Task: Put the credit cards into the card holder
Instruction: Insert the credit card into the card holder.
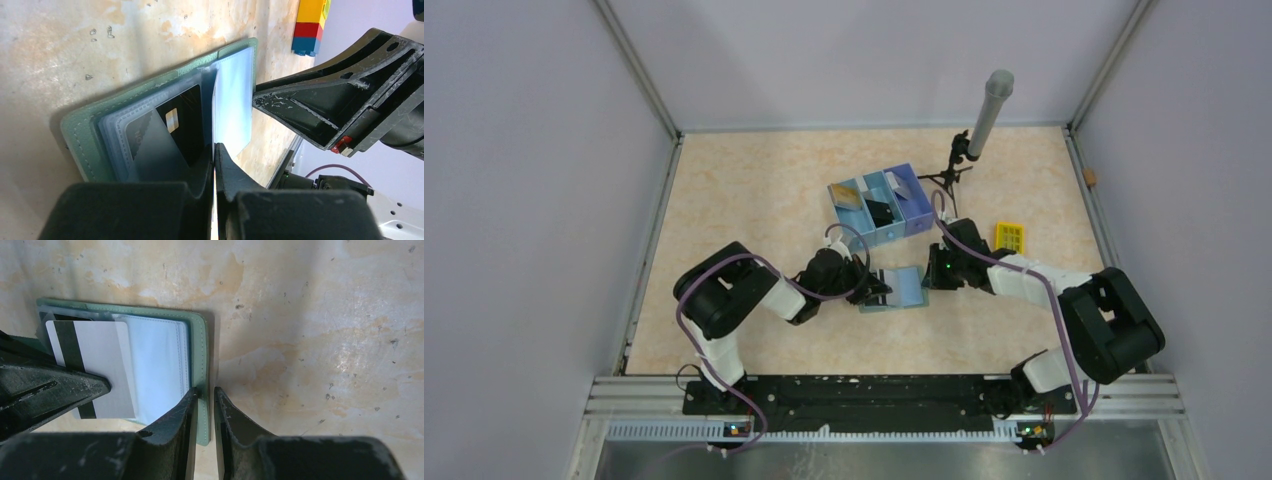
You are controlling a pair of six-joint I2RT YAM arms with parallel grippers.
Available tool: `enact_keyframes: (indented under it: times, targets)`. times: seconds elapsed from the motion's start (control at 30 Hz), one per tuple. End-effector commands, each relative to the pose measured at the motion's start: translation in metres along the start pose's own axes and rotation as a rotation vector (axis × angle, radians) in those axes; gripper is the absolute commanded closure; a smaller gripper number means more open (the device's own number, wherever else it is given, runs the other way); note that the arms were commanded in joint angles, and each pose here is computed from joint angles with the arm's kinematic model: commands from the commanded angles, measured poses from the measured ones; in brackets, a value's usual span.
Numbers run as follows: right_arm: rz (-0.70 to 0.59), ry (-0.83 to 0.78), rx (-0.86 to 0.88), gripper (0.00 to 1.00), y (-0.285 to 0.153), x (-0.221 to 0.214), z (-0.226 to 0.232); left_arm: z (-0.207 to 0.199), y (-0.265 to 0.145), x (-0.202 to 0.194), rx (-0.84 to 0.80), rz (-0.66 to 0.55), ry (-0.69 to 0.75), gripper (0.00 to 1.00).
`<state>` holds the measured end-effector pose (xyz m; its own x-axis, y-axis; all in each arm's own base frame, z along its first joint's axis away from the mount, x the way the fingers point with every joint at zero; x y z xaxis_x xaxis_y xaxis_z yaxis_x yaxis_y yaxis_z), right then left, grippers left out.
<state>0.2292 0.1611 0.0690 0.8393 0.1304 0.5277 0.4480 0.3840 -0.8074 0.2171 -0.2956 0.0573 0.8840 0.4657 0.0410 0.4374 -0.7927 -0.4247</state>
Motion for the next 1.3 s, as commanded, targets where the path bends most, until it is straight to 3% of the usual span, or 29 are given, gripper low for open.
enact_keyframes:
  times: [0.0, 0.4, 0.77, 1.27]
  targets:
    - [0.046, 0.004, -0.03, 0.83, 0.004, -0.009, -0.007, -0.006, 0.006, 0.009, -0.032, -0.053, 0.032, 1.0]
    - [0.047, 0.003, -0.034, 0.83, 0.003, -0.008, -0.007, -0.008, 0.011, -0.001, 0.008, -0.032, 0.031, 0.98]
    - [0.053, 0.005, -0.05, 0.84, 0.004, -0.01, -0.009, -0.016, 0.004, 0.007, 0.185, -0.059, 0.145, 0.65]
    - [0.049, 0.001, -0.047, 0.85, 0.003, -0.009, -0.009, -0.025, -0.006, 0.011, 0.401, -0.078, 0.299, 0.3]
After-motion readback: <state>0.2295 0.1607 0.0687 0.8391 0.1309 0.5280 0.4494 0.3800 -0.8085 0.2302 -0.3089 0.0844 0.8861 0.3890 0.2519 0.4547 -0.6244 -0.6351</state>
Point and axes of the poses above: each gripper's point midway between its finger pads, its own y axis out along the fingers, its own z axis along the line the jaws close on, x = y × z, the point moved 6 cm from there along -y, back along the fingers, and after that the axes turned 12 degrees about -y, right-handed, at the moved point
